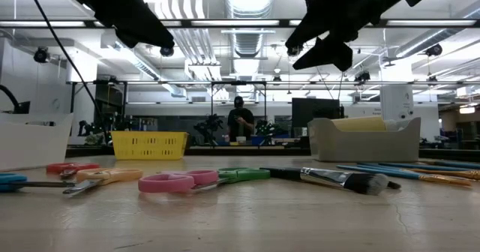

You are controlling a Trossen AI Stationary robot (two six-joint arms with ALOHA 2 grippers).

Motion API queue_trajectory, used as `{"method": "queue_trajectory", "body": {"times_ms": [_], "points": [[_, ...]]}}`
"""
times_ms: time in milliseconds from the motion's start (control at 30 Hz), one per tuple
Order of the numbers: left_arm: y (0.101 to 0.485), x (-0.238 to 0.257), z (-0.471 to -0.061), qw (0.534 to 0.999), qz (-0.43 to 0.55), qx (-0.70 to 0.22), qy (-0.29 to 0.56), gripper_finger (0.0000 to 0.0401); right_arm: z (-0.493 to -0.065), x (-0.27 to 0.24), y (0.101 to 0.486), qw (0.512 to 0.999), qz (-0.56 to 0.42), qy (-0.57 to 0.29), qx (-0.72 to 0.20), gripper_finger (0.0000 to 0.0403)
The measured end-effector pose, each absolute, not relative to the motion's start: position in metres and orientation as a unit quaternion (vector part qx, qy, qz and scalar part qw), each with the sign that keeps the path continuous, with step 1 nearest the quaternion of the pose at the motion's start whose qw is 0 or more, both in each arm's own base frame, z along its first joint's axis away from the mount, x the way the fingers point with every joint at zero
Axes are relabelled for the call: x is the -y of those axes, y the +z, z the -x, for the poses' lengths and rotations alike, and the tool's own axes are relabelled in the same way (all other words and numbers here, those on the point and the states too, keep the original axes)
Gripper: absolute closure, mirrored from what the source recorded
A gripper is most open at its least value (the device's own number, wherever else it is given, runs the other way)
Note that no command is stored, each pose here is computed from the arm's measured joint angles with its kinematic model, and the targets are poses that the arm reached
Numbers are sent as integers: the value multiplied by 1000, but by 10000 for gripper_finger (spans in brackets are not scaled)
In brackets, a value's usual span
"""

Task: Pick & Place Paint Supplies
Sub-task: Put the black eyeshadow brush into the white bin

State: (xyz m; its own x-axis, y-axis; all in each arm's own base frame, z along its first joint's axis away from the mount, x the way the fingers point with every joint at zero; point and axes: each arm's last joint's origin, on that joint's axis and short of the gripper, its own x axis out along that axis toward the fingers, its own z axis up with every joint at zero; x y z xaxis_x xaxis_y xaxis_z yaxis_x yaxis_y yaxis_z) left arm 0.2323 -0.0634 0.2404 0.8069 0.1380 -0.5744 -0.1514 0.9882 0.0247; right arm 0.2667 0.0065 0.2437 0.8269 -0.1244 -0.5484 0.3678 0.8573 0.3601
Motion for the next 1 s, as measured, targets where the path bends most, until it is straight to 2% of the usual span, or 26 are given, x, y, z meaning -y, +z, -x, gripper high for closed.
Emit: {"method": "queue_trajectory", "body": {"times_ms": [200,433,567,833,1000], "points": [[240,63,-232,950,11,-301,76,309,-268,-15,239,918,-255,-134,-273,133],[240,63,-232,950,11,-302,76,309,-279,-30,215,894,-286,-149,-310,133],[240,63,-232,950,11,-302,76,309,-286,-39,201,869,-311,-167,-347,133],[240,63,-232,950,11,-302,76,309,-313,-60,203,802,-305,-230,-459,133],[240,63,-232,950,11,-302,77,309,-335,-69,197,769,-309,-266,-491,133]]}}
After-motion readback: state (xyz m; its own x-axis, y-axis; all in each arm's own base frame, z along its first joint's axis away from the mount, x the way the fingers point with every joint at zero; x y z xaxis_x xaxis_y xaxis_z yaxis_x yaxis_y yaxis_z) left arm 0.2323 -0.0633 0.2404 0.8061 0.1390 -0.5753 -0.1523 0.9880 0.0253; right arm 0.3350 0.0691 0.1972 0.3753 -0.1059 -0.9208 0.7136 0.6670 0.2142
